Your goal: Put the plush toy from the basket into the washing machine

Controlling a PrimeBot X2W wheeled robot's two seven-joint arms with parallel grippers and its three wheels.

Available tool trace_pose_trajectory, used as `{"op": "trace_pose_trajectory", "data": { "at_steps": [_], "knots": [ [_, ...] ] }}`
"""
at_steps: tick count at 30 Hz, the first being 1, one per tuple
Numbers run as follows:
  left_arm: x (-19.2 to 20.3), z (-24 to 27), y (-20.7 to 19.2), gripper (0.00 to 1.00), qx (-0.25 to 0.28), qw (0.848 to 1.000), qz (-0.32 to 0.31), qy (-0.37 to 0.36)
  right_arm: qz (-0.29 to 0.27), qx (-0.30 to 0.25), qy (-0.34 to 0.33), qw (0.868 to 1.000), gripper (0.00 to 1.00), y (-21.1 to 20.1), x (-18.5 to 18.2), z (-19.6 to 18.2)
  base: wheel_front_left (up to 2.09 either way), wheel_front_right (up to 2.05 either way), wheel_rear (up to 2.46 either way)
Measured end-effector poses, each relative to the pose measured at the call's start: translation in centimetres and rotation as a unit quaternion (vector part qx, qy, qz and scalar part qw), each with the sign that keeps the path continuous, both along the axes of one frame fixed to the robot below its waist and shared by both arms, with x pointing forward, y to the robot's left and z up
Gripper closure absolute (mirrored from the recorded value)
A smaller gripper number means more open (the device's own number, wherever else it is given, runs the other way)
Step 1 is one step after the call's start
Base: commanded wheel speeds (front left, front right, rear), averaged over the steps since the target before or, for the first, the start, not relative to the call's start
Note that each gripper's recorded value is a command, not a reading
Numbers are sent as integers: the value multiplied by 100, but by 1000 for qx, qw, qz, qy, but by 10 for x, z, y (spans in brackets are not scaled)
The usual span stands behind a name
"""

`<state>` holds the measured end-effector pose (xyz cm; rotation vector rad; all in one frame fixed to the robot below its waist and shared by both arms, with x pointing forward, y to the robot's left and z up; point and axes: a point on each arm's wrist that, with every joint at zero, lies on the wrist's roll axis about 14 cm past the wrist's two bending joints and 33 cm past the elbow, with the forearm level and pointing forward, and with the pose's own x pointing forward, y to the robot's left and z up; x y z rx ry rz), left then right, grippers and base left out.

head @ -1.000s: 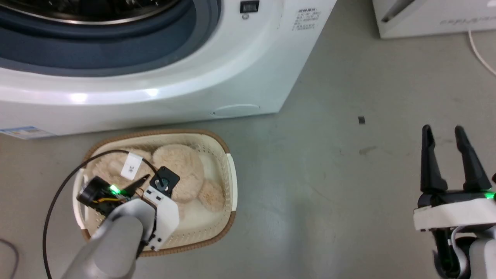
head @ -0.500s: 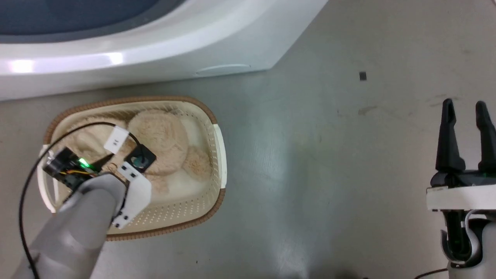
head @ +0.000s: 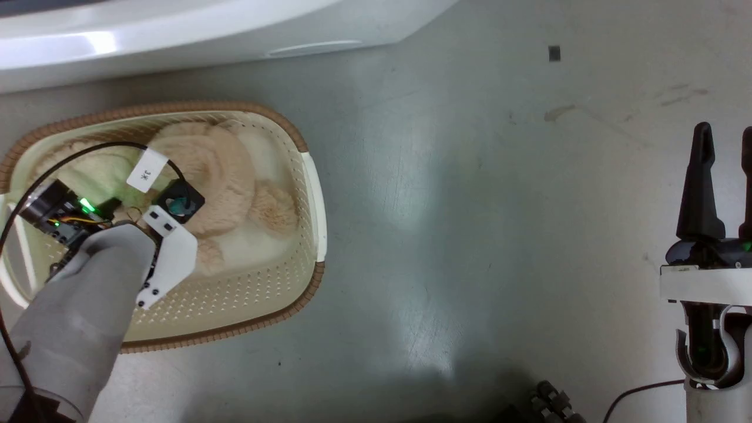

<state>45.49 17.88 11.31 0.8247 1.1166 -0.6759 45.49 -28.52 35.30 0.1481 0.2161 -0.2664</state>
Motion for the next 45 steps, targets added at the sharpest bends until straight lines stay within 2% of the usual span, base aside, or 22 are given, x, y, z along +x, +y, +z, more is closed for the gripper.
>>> {"op": "trace_pose_trajectory", "data": {
  "at_steps": [4,5,6,7,20,31,45],
  "knots": [
    [-1,-13,7,0,16,1000,-9,11,-8,2,1,1000,0,-4,1,-6,0,0,0],
    [-1,-16,8,33,20,1000,-11,14,-10,3,1,1000,0,-6,2,-8,0,0,0],
    [0,-18,9,80,22,1000,-16,14,-11,2,1,1000,0,-7,2,-9,0,0,0],
    [1,-21,9,100,22,999,-20,15,-12,2,2,1000,0,-8,2,-11,0,0,0],
    [5,-36,20,100,41,998,-38,31,-35,1,5,999,0,-21,1,-23,0,0,0],
    [-7,9,18,100,16,999,-26,9,-49,13,-9,999,0,-24,-12,3,0,0,0],
    [-6,90,0,100,-69,994,6,-86,-57,28,-10,998,0,-20,-46,25,0,0,0]
  ]
}}
